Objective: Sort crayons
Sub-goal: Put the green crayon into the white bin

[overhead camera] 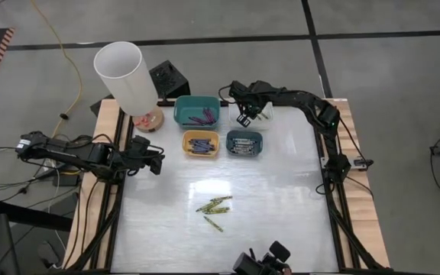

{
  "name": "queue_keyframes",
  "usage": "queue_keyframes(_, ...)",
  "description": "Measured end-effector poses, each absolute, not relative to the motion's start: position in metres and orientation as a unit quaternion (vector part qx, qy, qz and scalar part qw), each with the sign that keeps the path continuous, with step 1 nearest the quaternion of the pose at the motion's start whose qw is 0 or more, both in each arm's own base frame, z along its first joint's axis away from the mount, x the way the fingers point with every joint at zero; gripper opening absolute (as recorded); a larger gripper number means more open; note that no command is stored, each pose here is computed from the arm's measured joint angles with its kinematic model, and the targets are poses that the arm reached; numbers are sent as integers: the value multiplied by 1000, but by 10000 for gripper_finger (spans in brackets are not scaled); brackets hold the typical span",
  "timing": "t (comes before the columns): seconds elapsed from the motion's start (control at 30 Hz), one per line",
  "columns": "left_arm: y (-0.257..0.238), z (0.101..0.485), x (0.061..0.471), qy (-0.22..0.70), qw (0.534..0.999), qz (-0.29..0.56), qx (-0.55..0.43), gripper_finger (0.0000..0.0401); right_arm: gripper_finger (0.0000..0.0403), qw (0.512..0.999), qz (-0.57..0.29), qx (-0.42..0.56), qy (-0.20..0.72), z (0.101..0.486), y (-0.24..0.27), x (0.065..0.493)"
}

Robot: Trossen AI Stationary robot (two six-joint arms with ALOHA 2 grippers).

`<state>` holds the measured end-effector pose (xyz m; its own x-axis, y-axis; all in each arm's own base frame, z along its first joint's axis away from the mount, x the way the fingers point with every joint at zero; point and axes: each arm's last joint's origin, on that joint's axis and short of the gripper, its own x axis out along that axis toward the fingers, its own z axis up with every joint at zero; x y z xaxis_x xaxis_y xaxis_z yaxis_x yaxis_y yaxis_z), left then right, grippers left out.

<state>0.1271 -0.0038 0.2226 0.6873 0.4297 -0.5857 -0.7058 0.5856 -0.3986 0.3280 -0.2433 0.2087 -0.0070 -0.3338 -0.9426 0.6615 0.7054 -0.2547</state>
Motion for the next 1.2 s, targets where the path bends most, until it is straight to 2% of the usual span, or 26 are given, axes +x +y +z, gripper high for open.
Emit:
queue_keyframes(0.27,-4,222,127,222,863,326,-316,160,129,766,-282,107,568,256,-207,336)
queue_keyframes(0.43,-4,223,127,218,864,331,-311,160,129,828,-195,95,517,291,-161,346)
queue_keyframes(0.57,-4,223,127,220,865,330,-307,160,129,855,-129,62,499,306,-115,357)
queue_keyframes(0.9,-4,223,127,220,865,329,-307,160,128,867,29,-42,495,299,6,383)
queue_keyframes(1.2,-4,223,127,224,868,327,-299,160,128,864,73,-49,496,276,66,396)
